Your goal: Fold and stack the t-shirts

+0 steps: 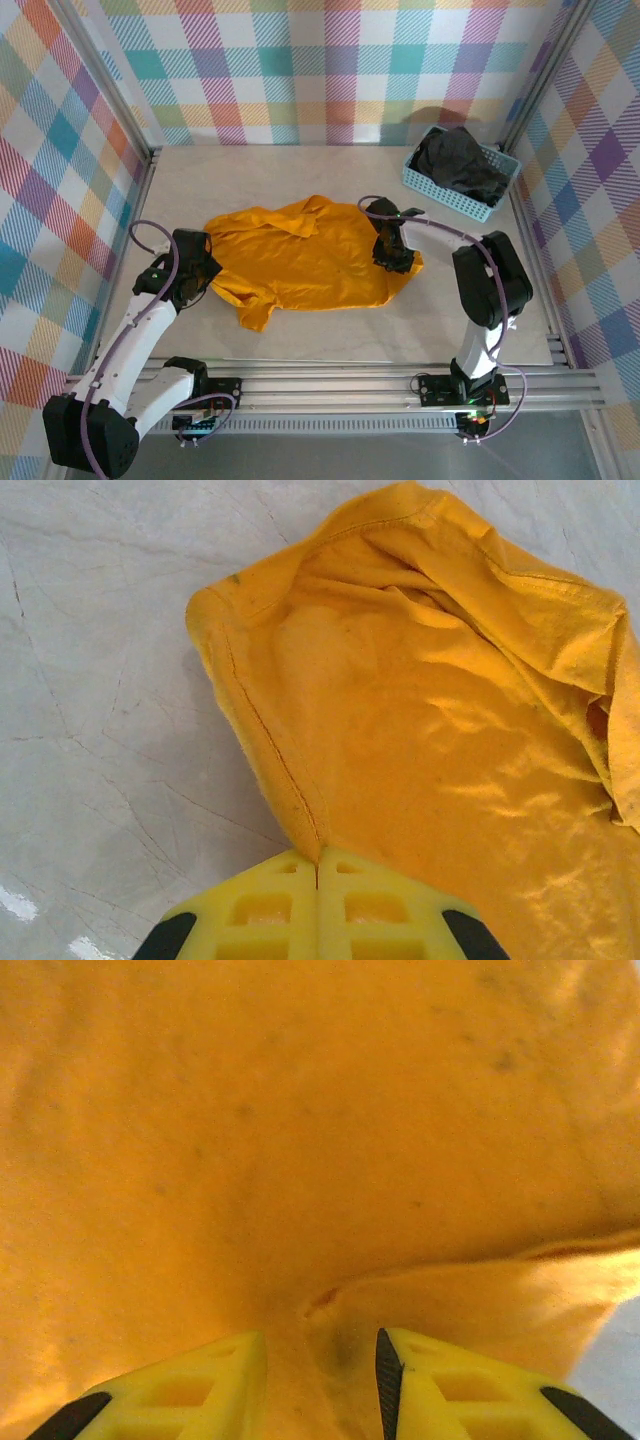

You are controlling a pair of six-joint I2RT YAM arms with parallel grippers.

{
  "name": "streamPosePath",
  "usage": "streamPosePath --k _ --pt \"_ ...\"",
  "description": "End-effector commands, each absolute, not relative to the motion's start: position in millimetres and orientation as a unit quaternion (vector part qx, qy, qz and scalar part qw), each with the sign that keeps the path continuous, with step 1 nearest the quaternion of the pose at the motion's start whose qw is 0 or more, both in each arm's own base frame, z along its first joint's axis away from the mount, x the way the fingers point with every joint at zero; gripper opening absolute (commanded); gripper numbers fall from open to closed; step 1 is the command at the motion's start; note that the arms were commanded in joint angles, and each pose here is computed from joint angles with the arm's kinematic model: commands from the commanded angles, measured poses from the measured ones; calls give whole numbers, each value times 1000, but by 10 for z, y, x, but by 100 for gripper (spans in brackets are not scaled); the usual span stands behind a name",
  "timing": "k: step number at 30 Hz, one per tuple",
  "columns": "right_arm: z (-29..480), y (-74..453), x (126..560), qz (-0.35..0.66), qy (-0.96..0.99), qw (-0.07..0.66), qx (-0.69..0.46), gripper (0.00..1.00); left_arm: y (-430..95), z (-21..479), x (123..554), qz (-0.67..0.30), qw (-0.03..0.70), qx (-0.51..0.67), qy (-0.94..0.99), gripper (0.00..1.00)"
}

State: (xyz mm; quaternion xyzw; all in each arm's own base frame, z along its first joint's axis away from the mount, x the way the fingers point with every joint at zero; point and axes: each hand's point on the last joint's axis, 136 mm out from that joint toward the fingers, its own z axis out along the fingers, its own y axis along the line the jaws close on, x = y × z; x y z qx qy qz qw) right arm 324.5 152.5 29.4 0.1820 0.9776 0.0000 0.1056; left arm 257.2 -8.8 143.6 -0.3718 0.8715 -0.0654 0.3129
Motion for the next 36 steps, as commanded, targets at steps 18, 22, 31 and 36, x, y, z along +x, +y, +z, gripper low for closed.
streamPosePath --k 18,22,31,36 --pt "184 1350 3083 -41 976 91 195 21 -82 1481 2592 -71 315 -370 871 0" --pt "232 1346 3089 -36 974 97 200 20 -82 1489 2593 -71 315 -369 871 0" --pt "367 1290 3040 -31 972 115 205 12 -89 1473 2595 -73 315 -371 871 0" --pt "473 1304 3075 -17 970 132 204 0 -119 1512 2617 -81 316 -366 872 0"
